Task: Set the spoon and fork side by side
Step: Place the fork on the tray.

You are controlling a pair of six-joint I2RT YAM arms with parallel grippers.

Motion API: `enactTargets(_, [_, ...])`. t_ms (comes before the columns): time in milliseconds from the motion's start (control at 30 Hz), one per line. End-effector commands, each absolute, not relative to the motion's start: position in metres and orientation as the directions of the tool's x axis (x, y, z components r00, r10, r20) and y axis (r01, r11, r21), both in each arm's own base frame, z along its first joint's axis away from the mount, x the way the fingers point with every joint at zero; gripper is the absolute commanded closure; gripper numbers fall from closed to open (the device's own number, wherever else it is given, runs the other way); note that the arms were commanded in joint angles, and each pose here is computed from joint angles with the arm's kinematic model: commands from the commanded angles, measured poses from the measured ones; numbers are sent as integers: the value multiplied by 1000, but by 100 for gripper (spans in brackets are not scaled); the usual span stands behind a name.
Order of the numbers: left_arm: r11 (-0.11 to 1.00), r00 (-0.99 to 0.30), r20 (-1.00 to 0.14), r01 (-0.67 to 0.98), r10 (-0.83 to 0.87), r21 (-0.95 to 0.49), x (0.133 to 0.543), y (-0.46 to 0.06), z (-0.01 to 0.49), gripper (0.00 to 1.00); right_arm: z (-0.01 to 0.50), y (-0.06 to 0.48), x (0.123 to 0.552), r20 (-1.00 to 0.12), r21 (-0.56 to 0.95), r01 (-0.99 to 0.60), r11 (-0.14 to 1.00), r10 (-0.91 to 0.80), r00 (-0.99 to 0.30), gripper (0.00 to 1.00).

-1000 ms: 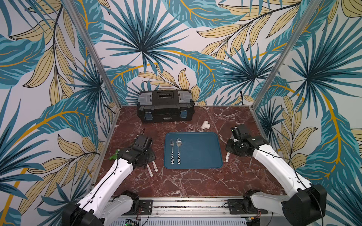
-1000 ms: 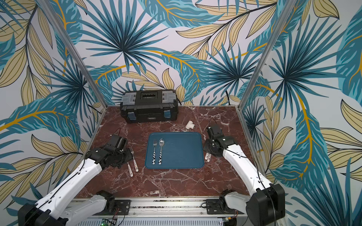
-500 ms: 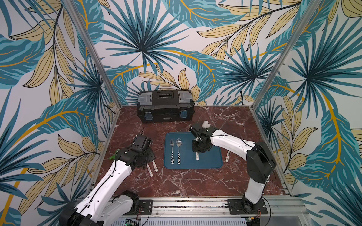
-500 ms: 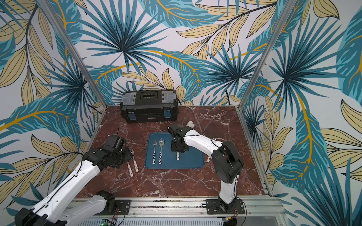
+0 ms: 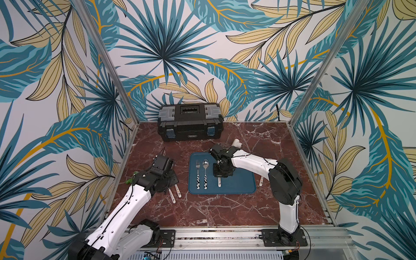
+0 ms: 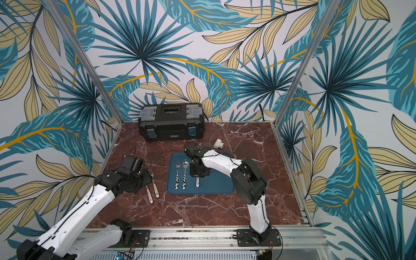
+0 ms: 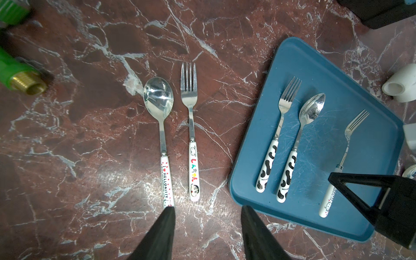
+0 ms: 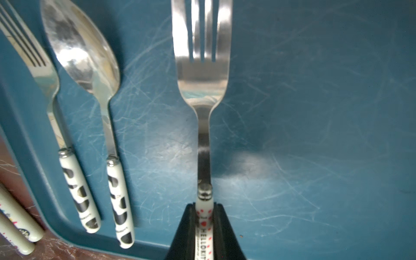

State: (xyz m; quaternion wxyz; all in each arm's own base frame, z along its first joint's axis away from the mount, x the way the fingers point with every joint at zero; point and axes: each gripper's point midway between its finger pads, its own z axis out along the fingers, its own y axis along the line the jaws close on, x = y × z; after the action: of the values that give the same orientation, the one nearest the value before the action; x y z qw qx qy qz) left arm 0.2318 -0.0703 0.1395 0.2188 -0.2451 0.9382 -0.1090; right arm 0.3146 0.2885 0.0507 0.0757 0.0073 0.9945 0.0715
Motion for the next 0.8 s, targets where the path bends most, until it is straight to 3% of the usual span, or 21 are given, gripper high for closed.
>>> enactTargets(0, [860,-782,-370,-402,-501,-315,236,-70,139,48,44,290,312,-131,120,7,993,23,-991,86])
enactTargets(767, [862,-779,-379,-405,-499,-304,234,-66,138,48,22,289,311,-103,80,17,997,25,-994,82])
